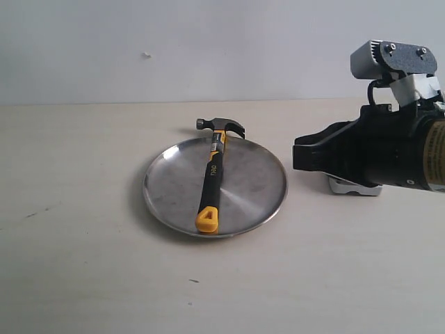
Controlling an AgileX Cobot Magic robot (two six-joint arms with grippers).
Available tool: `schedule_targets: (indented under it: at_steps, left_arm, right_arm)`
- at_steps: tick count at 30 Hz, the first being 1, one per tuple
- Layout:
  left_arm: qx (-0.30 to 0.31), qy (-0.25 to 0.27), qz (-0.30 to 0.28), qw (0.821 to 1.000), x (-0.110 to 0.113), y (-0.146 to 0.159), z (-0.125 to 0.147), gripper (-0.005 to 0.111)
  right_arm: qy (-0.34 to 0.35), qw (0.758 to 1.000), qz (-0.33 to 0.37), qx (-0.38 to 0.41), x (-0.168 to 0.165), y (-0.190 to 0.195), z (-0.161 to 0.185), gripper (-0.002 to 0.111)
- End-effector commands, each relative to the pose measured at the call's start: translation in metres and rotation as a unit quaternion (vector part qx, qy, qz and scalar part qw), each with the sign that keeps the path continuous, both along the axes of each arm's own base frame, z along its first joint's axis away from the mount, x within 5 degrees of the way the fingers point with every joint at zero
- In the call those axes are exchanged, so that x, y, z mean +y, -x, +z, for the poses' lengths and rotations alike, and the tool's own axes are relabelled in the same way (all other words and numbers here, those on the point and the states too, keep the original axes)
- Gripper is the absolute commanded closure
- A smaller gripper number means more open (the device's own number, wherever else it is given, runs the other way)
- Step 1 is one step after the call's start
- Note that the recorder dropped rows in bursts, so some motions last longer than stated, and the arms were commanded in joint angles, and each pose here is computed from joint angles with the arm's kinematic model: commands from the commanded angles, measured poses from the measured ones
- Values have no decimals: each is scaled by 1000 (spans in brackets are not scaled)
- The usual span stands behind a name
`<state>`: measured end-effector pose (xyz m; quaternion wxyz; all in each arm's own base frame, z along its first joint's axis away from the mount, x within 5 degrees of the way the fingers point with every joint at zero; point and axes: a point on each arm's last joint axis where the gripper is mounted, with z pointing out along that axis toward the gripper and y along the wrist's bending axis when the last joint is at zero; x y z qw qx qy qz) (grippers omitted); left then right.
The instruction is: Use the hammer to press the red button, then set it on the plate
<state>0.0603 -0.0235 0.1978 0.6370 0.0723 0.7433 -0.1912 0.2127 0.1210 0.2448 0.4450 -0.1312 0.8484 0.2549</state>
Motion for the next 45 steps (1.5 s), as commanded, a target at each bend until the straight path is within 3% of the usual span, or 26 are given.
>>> schedule_targets:
  at_steps: [1,7,11,16,20,33,37,41,45]
  left_arm:
    - [-3,3,0,1000,0,0,1,107]
    - [-3,3,0,1000,0,0,1,107]
    - [-3,3,0,1000,0,0,1,107]
    - [-3,3,0,1000,0,0,1,107]
    - [-3,3,0,1000,0,0,1,107]
    - [-3,3,0,1000,0,0,1,107]
    - [-3,3,0,1000,0,0,1,107]
    - [-3,3,0,1000,0,0,1,107]
    - [-3,3,0,1000,0,0,1,107]
  right_arm:
    - [13,999,-1,-39,-8,10,13,108]
    - [5,990,-7,-143,-32,47,44,108]
    - [-5,980,-57,-192,-59,72,50,108]
    - [-18,945,-150,-290,-93,118,58,108]
    - [-29,929,-158,-332,-97,136,64,108]
    - [-55,923,-161,-345,-98,144,68,108]
    - [-117,919,-242,-289,-110,141,64,108]
    - [-49,934,-234,-265,-110,140,54,108]
    - [-25,933,-219,-285,-109,144,55,108]
